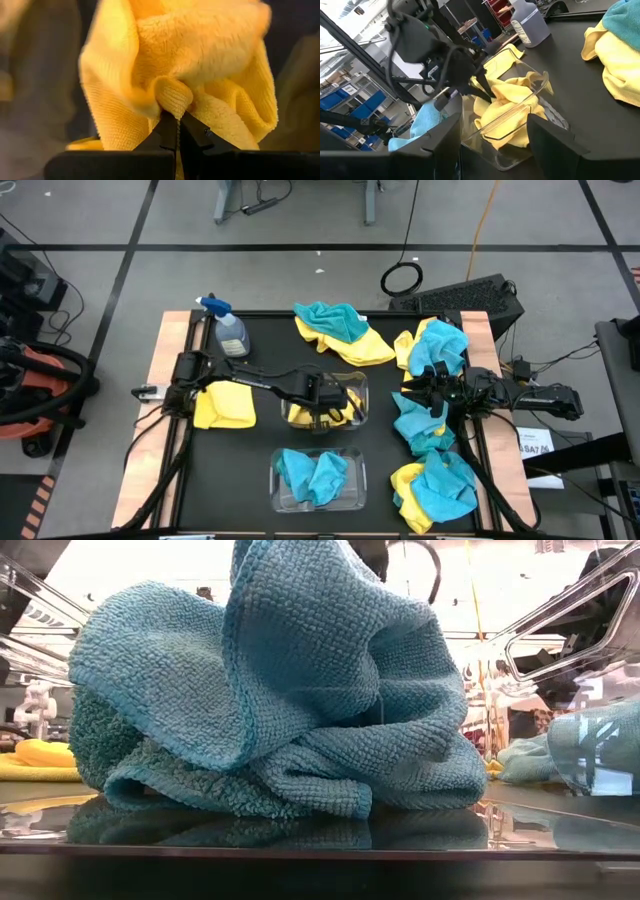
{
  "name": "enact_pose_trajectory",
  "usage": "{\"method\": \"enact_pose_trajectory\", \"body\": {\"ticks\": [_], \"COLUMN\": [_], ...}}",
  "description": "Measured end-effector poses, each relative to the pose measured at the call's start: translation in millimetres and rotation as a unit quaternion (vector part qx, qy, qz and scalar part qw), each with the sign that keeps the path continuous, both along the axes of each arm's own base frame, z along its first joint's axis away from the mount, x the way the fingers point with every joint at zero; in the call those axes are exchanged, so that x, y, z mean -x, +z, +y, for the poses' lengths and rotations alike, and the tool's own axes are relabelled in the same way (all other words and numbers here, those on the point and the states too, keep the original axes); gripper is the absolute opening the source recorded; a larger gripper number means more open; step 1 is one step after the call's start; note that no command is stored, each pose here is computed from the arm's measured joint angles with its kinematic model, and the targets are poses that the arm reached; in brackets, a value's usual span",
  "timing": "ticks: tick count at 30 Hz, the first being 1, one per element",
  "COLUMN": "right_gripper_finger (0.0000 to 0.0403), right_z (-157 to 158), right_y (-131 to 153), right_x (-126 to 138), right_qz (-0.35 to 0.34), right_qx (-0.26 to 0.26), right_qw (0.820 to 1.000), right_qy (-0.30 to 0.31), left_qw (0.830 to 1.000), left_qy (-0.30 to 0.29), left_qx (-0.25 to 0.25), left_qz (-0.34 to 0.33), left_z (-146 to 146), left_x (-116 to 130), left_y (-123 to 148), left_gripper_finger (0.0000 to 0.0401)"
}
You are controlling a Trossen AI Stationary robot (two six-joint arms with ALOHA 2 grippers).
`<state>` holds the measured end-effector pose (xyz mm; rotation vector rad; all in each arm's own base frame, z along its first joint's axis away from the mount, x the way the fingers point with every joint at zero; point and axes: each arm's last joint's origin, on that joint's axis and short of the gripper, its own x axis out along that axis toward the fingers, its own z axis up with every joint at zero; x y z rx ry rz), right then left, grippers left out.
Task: Sort microfiber towel by color & place in baskets
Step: Put the yellow microfiber cloth into the top transparent bin
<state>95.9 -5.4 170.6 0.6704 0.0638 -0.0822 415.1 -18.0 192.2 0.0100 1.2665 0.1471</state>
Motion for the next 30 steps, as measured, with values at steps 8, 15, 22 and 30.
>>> {"method": "enact_pose_trajectory", "body": {"ticks": [8, 15, 22, 30], "right_gripper_finger": [0.0215, 0.0215, 0.0215, 0.0215], "right_z": [0, 0, 0, 0], "right_y": [0, 0, 0, 0], "right_x": [0, 0, 0, 0], "right_qz": [0.000, 0.000, 0.000, 0.000], "right_qx": [0.000, 0.000, 0.000, 0.000], "right_qw": [1.000, 1.000, 1.000, 1.000], "right_qy": [0.000, 0.000, 0.000, 0.000], "left_qw": [0.999, 0.999, 0.997, 0.996], "left_qy": [-0.003, 0.020, 0.018, 0.006], "left_qx": [0.024, 0.037, 0.072, 0.077], "left_qz": [0.022, 0.022, 0.016, -0.037], "left_z": [2, 2, -5, -12], "left_x": [-4, -2, 6, 19], "left_y": [-18, -14, 4, 46], "left_gripper_finger": [0.0007, 0.0054, 0.0116, 0.0130]}}
